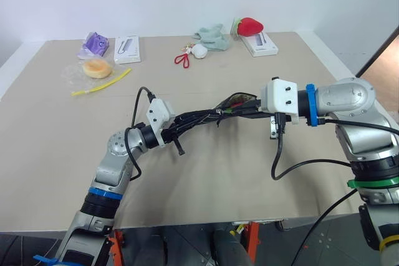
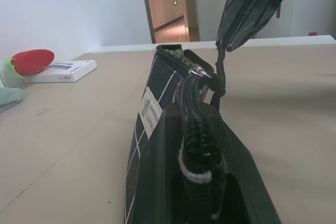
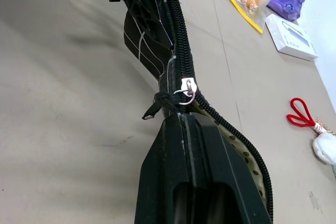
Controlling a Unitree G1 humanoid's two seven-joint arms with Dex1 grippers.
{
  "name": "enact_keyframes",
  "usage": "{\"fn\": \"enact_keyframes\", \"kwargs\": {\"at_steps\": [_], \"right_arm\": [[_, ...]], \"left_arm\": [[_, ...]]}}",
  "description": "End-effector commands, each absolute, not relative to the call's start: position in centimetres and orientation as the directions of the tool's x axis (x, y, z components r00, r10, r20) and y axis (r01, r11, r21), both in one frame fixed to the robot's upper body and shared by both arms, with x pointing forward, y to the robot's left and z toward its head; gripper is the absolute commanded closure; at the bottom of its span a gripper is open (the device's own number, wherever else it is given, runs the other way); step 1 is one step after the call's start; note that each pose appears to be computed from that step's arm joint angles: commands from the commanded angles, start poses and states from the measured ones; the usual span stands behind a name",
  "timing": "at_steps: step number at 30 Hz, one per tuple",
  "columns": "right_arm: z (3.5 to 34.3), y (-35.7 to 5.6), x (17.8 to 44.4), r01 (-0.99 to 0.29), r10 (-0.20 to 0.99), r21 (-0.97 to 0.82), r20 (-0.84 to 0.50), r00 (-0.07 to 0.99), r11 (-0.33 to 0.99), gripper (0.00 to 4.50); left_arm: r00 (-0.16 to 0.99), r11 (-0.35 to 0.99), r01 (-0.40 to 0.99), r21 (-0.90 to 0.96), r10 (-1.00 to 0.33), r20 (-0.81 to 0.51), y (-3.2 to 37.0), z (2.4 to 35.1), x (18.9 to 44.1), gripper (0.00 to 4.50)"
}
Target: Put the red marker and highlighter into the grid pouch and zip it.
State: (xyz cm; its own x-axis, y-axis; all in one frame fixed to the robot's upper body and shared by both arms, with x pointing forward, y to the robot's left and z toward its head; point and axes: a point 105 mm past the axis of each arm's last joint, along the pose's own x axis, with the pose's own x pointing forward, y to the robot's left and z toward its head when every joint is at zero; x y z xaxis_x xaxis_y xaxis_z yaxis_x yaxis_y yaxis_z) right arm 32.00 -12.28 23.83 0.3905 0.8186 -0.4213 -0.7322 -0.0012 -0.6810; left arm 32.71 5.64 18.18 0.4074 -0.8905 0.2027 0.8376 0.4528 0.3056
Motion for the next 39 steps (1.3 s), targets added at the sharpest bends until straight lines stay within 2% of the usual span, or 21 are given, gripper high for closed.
{"fn": "enact_keyframes", "kwargs": {"at_steps": [1, 2, 3, 6, 8, 9, 11, 12, 15, 17, 19, 24, 27, 30, 34, 39], "right_arm": [[24.6, -12.1, 31.8, -0.711, 0.827, -0.703, -0.406, 0.39, -0.01, 4.46], [24.7, -12.1, 31.8, -0.711, 0.827, -0.703, -0.405, 0.39, -0.009, 3.81], [24.7, -12.1, 31.9, -0.708, 0.827, -0.706, -0.403, 0.392, -0.008, 3.56], [24.8, -12.1, 32.0, -0.697, 0.827, -0.717, -0.394, 0.402, -0.003, 2.09], [24.7, -12.1, 32.0, -0.698, 0.823, -0.716, -0.4, 0.403, -0.005, 0.95], [24.7, -12.2, 32.1, -0.698, 0.822, -0.716, -0.402, 0.404, -0.008, 0.57], [24.6, -12.2, 32.2, -0.698, 0.82, -0.717, -0.403, 0.406, -0.007, 0.57], [24.5, -12.2, 32.2, -0.698, 0.818, -0.716, -0.406, 0.407, -0.008, 0.86], [24.4, -12.3, 32.4, -0.699, 0.812, -0.715, -0.415, 0.411, -0.011, 2.2], [24.2, -12.5, 32.5, -0.699, 0.807, -0.715, -0.422, 0.414, -0.015, 3.39], [24.2, -12.5, 32.5, -0.698, 0.805, -0.716, -0.423, 0.416, -0.016, 4.34], [24.6, -12.7, 32.6, -0.694, 0.808, -0.72, -0.409, 0.425, 0.001, 4.44], [25.6, -14.2, 33.1, -0.69, 0.792, -0.721, -0.381, 0.477, 0.069, 4.44], [26.2, -17.5, 34.4, -0.661, 0.724, -0.734, -0.368, 0.583, 0.158, 4.44], [25.8, -23.7, 35.8, -0.608, 0.563, -0.749, -0.392, 0.728, 0.265, 4.44], [26.1, -26.6, 36.1, -0.572, 0.499, -0.76, -0.383, 0.778, 0.308, 4.44]], "left_arm": [[0.387, 0.451, 0.825, 0.34, -0.89, 0.242, 5.5, 19.6, 32.2, 4.5], [0.387, 0.451, 0.825, 0.34, -0.89, 0.241, 5.5, 19.6, 32.2, 4.5], [0.387, 0.451, 0.825, 0.34, -0.89, 0.241, 5.5, 19.6, 32.2, 4.5], [0.386, 0.45, 0.826, 0.34, -0.891, 0.241, 5.4, 19.6, 32.2, 4.5], [0.384, 0.449, 0.826, 0.341, -0.891, 0.241, 5.4, 19.6, 32.2, 4.5], [0.384, 0.448, 0.826, 0.341, -0.891, 0.241, 5.4, 19.6, 32.2, 4.5], [0.383, 0.447, 0.826, 0.342, -0.892, 0.241, 5.4, 19.6, 32.3, 4.5], [0.382, 0.446, 0.827, 0.343, -0.892, 0.241, 5.4, 19.7, 32.3, 4.5], [0.381, 0.444, 0.827, 0.344, -0.893, 0.239, 5.4, 19.6, 32.2, 4.5], [0.38, 0.444, 0.827, 0.345, -0.894, 0.239, 5.4, 19.6, 32.2, 4.5], [0.379, 0.443, 0.828, 0.345, -0.894, 0.239, 5.4, 19.6, 32.2, 4.5], [0.377, 0.441, 0.828, 0.346, -0.895, 0.237, 5.4, 19.6, 32.3, 4.5], [0.376, 0.439, 0.829, 0.347, -0.896, 0.236, 5.4, 19.7, 32.3, 4.5], [0.378, 0.441, 0.828, 0.348, -0.895, 0.236, 5.5, 19.7, 32.3, 4.5], [0.38, 0.441, 0.828, 0.347, -0.895, 0.232, 5.6, 19.5, 32.2, 4.5], [0.38, 0.439, 0.829, 0.347, -0.897, 0.228, 5.6, 19.4, 32.2, 4.5]]}}
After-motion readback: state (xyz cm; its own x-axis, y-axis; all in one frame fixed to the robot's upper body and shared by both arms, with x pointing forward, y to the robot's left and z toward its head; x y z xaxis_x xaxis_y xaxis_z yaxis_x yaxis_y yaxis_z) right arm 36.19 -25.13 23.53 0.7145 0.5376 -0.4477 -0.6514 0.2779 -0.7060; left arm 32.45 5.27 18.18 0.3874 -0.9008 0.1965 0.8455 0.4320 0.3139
